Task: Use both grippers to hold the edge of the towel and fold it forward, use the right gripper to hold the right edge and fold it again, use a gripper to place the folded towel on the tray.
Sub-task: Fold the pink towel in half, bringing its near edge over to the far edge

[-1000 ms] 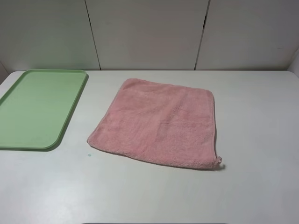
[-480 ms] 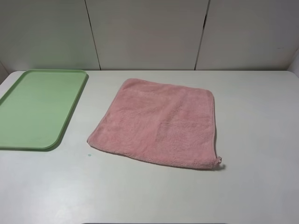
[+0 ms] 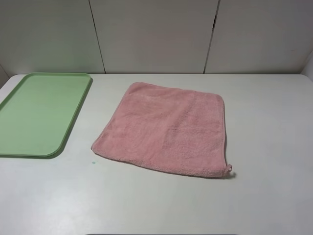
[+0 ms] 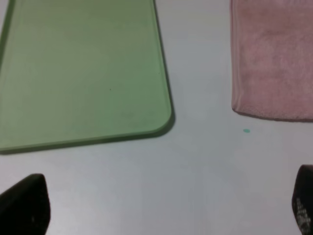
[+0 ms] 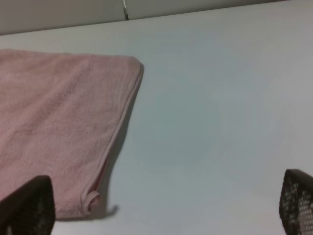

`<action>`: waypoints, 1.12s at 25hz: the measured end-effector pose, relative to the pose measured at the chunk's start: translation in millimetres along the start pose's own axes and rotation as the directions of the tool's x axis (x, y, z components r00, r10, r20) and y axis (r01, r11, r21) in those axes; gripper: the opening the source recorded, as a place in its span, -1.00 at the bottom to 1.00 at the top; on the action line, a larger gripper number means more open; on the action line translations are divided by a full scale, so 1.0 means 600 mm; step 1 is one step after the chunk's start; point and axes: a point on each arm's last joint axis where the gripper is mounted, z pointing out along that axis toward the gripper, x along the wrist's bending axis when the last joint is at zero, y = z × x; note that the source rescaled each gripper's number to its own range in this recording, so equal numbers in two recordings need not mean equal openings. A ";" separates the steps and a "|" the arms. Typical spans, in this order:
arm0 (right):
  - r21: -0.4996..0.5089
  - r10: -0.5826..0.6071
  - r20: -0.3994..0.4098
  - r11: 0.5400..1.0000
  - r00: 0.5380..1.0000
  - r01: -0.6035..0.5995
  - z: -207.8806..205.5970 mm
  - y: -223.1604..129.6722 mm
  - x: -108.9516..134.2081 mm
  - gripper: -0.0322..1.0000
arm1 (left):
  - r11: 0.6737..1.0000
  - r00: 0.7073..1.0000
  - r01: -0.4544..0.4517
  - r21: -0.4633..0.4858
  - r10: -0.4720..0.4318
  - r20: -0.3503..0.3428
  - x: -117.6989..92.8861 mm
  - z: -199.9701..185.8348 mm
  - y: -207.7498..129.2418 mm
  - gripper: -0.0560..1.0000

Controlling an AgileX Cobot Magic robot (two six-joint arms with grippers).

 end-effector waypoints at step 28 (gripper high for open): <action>0.084 -0.057 -0.073 0.994 0.996 0.064 0.017 0.081 0.015 1.00 | 0.861 0.864 -0.480 0.169 0.431 0.260 -0.014 0.083 0.188 1.00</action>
